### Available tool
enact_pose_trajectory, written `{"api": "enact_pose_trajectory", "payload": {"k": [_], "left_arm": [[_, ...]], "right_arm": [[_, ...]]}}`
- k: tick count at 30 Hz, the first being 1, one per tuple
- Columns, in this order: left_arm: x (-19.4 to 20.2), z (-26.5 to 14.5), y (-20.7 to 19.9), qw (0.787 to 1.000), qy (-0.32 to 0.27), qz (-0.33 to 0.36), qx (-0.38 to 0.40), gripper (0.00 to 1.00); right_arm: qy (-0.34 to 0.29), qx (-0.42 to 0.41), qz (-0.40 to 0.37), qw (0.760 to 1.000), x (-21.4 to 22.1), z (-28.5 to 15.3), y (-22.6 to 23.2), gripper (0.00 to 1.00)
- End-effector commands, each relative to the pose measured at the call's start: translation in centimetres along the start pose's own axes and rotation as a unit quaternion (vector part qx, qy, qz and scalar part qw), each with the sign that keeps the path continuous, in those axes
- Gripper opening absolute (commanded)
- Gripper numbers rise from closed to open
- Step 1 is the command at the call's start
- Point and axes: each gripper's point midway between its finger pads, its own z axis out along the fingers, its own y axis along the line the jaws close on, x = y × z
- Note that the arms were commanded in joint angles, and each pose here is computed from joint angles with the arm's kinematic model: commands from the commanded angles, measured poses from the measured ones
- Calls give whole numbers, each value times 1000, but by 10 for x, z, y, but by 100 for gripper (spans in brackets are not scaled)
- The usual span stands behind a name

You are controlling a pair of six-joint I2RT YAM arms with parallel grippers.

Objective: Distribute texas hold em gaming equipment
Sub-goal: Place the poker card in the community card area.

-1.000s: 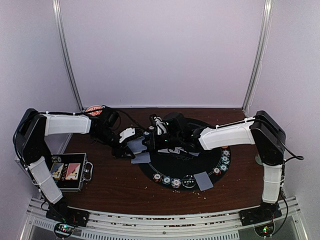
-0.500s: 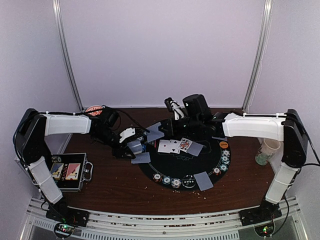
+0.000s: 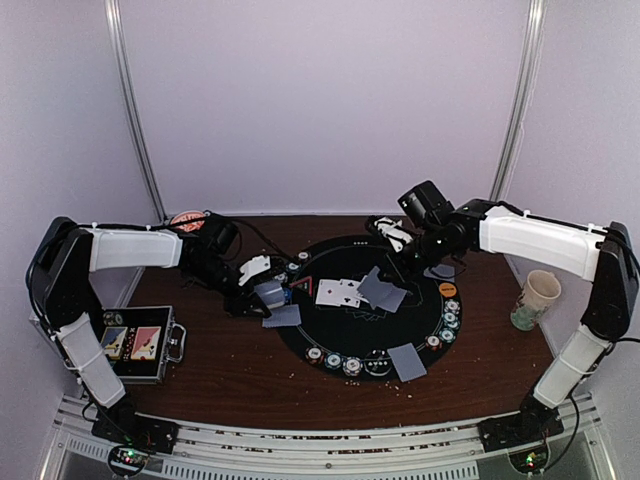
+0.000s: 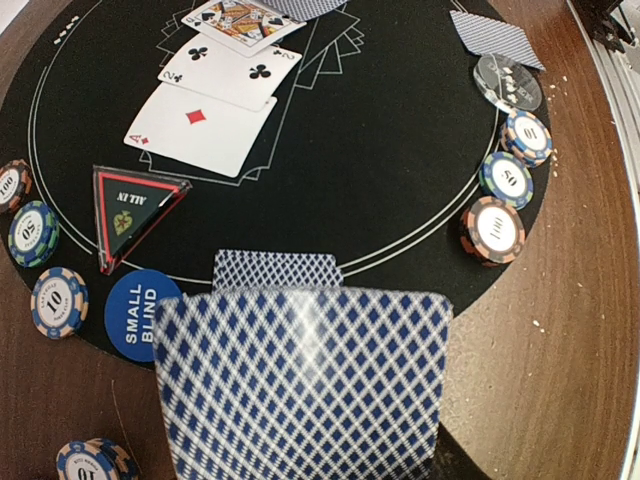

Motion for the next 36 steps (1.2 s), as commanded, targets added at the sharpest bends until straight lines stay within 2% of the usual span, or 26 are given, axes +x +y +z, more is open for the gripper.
{"api": "enact_pose_trajectory", "payload": {"k": [1, 5, 13, 21, 32, 36], "left_arm": [[-14, -6, 0, 1000, -23, 17, 0, 48], [-15, -7, -1, 1000, -25, 18, 0, 48], [-15, -7, -2, 999, -26, 18, 1, 48], [-14, -7, -1, 1000, -25, 17, 1, 48], [-14, -6, -2, 1000, -24, 17, 3, 48], [-14, -6, -2, 1000, -24, 17, 2, 48]], "right_arm": [[69, 29, -33, 997, 31, -2, -14, 0], [101, 43, -50, 993, 47, -3, -21, 0], [123, 61, -63, 989, 61, -4, -32, 0], [161, 81, -66, 982, 79, 14, -48, 0], [194, 142, -79, 967, 83, 31, -83, 0], [198, 169, -88, 961, 82, 35, -95, 4]]}}
